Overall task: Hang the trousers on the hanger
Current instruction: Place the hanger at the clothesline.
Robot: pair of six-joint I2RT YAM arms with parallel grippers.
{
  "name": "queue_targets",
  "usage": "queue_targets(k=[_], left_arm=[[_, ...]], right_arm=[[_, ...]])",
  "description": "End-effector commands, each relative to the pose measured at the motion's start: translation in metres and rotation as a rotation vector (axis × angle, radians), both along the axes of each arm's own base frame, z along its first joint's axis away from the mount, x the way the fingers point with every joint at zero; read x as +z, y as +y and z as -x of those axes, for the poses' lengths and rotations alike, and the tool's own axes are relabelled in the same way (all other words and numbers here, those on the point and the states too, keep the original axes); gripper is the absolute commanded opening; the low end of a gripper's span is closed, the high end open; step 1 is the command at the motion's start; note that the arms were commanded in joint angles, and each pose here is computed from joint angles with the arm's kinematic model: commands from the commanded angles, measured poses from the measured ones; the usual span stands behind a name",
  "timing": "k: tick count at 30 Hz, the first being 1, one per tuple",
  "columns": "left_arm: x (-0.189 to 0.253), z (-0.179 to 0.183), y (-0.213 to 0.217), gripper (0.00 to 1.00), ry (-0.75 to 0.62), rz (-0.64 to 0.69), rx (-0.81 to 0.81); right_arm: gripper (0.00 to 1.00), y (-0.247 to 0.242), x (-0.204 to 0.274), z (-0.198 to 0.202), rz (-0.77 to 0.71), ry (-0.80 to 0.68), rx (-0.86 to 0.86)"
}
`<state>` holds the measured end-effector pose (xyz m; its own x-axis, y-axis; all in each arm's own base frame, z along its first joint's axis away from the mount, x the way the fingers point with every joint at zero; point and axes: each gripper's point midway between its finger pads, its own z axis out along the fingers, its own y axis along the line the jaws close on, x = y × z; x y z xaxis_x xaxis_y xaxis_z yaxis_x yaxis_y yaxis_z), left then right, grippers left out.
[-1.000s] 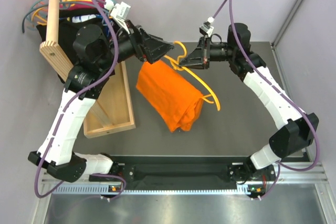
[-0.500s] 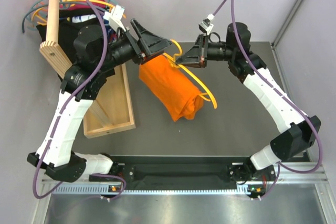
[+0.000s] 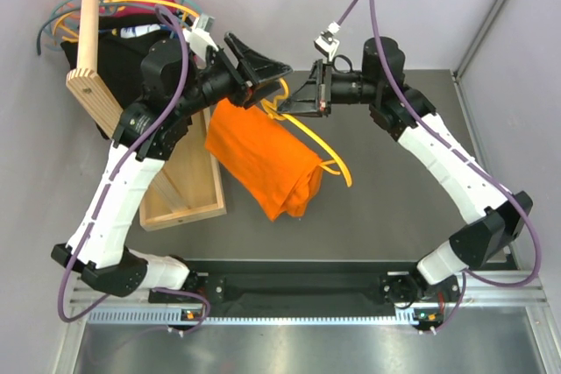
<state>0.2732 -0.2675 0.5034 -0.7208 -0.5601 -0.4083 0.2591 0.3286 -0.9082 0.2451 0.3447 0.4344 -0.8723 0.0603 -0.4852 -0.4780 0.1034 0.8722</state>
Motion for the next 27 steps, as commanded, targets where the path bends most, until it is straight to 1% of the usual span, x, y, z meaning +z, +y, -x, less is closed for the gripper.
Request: queue_targets(k=[1,2,3,5,7,8,9,10,12,13,15,16,18,23,24,25,27], left_arm=[[0.013,0.001,0.002,0.64,-0.028,0.036,0.017],[0.015,0.001,0.002,0.62,-0.033,0.044,0.016],[0.017,0.001,0.001,0.58,-0.039,0.050,0.012],[0.021,0.002,0.001,0.51,-0.054,0.061,0.004],[0.021,0.004,-0.001,0.34,-0.056,0.063,-0.012],[0.021,0.003,-0.002,0.23,-0.058,0.064,-0.013],[0.021,0.002,-0.002,0.07,-0.058,0.062,-0.009],[0.021,0.000,-0.001,0.00,-0.064,0.057,0.000],[0.022,-0.003,0.004,0.00,-0.081,0.050,0.034],[0.024,-0.009,0.010,0.00,-0.088,0.042,0.089],[0.028,-0.017,0.015,0.00,-0.124,0.022,0.135],[0.036,-0.019,0.020,0.00,-0.147,0.024,0.165],[0.038,-0.023,0.021,0.00,-0.156,0.018,0.181],[0.041,-0.029,0.026,0.00,-0.132,0.059,0.228],[0.044,-0.029,0.026,0.00,-0.136,0.068,0.232],[0.046,-0.029,0.027,0.00,-0.135,0.078,0.237],[0.054,-0.030,0.033,0.00,-0.148,0.084,0.269]], right_arm=[[0.00,0.002,0.054,0.015,-0.102,-0.193,0.018],[0.00,0.003,0.053,0.017,-0.099,-0.199,0.021],[0.00,0.004,0.051,0.016,-0.094,-0.199,0.020],[0.00,0.008,0.045,0.015,-0.082,-0.192,0.020],[0.00,0.011,0.043,0.013,-0.077,-0.191,0.024],[0.00,0.012,0.042,0.013,-0.076,-0.194,0.027],[0.00,0.013,0.043,0.013,-0.077,-0.197,0.027],[0.00,0.015,0.040,0.009,-0.071,-0.194,0.024],[0.00,0.015,0.041,0.006,-0.064,-0.199,0.005],[0.08,0.014,0.041,0.005,-0.060,-0.202,-0.004],[0.27,0.010,0.036,-0.001,-0.036,-0.189,-0.036],[0.29,0.006,0.034,-0.002,-0.025,-0.185,-0.049],[0.22,0.002,0.031,-0.004,-0.014,-0.189,-0.065],[0.22,-0.001,0.028,-0.006,-0.006,-0.183,-0.083],[0.24,-0.003,0.029,-0.005,-0.008,-0.184,-0.086],[0.31,-0.004,0.030,-0.004,-0.007,-0.186,-0.088],[0.40,-0.011,0.035,-0.003,-0.015,-0.203,-0.096]])
